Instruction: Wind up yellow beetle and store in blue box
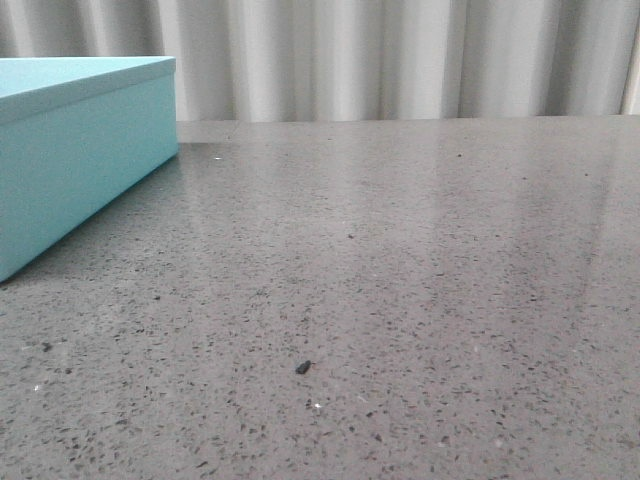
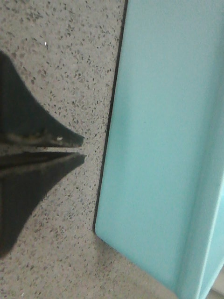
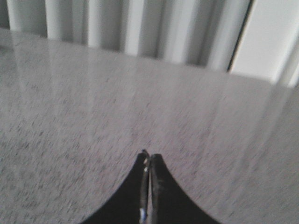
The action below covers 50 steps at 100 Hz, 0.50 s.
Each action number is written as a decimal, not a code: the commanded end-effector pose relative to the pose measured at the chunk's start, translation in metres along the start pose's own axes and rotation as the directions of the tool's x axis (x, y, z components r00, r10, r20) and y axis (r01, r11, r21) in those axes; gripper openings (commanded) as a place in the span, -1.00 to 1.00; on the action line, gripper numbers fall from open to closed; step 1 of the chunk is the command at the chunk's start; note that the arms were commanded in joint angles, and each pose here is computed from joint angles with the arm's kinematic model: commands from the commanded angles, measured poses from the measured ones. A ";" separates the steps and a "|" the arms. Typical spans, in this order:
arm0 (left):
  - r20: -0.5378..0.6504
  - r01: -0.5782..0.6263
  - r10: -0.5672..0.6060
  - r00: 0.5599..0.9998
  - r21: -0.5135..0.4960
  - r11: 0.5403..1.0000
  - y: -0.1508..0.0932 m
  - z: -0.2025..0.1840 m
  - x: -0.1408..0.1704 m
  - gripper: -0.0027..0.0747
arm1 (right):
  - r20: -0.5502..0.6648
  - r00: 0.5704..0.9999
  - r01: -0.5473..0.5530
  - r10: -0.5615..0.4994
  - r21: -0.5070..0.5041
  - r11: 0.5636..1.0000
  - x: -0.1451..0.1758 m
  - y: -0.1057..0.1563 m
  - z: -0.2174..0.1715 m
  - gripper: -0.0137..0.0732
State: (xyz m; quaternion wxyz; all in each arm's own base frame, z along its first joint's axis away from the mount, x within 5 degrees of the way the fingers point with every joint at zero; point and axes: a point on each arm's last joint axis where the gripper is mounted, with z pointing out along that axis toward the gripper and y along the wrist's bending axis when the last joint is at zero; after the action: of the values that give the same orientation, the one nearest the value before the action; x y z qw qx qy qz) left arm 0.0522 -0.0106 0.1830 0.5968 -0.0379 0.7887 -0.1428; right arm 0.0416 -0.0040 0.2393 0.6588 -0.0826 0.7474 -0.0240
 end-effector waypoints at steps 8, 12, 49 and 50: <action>0.033 0.010 -0.011 0.999 0.016 1.000 0.001 0.000 0.004 -0.99 | 0.040 0.995 -0.086 0.088 -0.040 0.995 0.014 0.008 0.008 -0.81; 0.033 0.010 -0.011 0.999 0.016 1.000 0.001 0.000 0.004 -0.99 | 0.037 0.995 -0.090 0.091 -0.034 0.995 0.021 0.009 0.011 -0.81; 0.033 0.010 -0.011 0.999 0.016 1.000 0.001 0.000 0.004 -0.99 | -0.037 0.991 -0.130 0.131 0.020 0.991 0.055 0.012 0.021 -0.81; 0.033 0.010 -0.011 0.999 0.016 1.000 0.001 0.000 0.004 -0.99 | -0.041 0.991 -0.130 0.131 0.021 0.991 0.055 0.012 0.021 -0.81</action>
State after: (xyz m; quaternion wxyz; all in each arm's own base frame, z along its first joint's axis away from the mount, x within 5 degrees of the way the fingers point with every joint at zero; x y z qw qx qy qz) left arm 0.0521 -0.0107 0.1828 0.5962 -0.0379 0.7892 -0.1427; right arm 0.0539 0.0005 0.1854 0.6359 -0.0274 0.7712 0.0090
